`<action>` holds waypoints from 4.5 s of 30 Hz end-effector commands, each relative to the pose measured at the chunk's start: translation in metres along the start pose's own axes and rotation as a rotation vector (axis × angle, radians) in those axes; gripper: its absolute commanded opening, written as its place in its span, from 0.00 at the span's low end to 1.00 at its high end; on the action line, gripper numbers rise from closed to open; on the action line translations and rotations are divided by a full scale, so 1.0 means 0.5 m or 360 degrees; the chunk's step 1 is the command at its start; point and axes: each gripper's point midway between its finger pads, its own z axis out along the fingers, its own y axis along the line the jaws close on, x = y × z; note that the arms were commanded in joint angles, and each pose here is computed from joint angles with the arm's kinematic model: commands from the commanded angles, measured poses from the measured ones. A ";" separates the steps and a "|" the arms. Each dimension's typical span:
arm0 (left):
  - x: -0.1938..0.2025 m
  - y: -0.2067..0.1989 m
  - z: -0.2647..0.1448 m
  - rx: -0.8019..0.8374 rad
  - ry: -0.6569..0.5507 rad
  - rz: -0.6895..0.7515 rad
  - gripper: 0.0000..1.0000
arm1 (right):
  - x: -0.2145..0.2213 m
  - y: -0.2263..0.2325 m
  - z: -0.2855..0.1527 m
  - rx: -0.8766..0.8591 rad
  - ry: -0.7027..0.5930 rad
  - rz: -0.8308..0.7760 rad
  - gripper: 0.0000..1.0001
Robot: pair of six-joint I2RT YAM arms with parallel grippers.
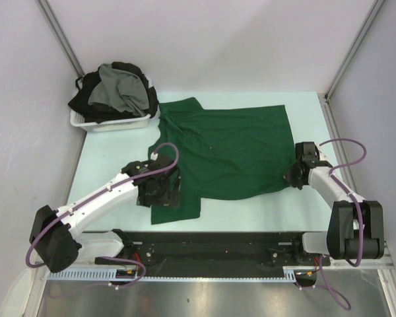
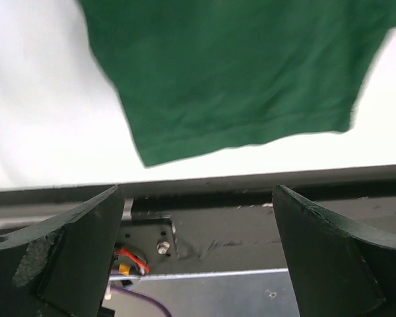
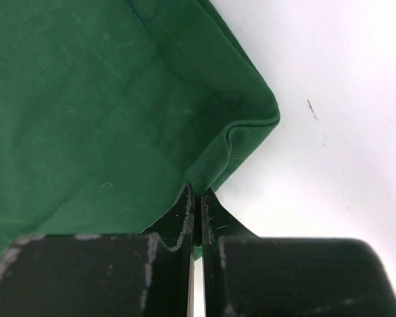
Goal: Fold and stack the t-shirts
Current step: Grap the side of the flattened tshirt closest away from the robot with both arms
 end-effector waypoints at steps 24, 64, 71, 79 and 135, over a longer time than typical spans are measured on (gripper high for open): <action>0.154 0.036 0.070 0.0042 0.0244 -0.0246 0.93 | -0.042 0.063 -0.015 -0.0168 -0.0020 -0.0098 0.00; 0.134 0.028 0.163 0.0032 0.0040 -0.0590 0.65 | -0.052 0.071 -0.018 -0.0141 0.0005 -0.0207 0.00; 0.107 0.008 0.155 0.0103 -0.0016 -0.0567 0.61 | -0.052 0.073 -0.018 -0.0148 0.0008 -0.0207 0.00; 0.085 0.004 0.147 0.0085 -0.0058 -0.0566 0.60 | -0.047 0.070 -0.017 -0.0150 0.0016 -0.0215 0.00; 0.131 0.071 0.150 -0.0230 0.0034 -0.0687 0.57 | -0.035 0.066 -0.008 -0.0155 0.0054 -0.0209 0.00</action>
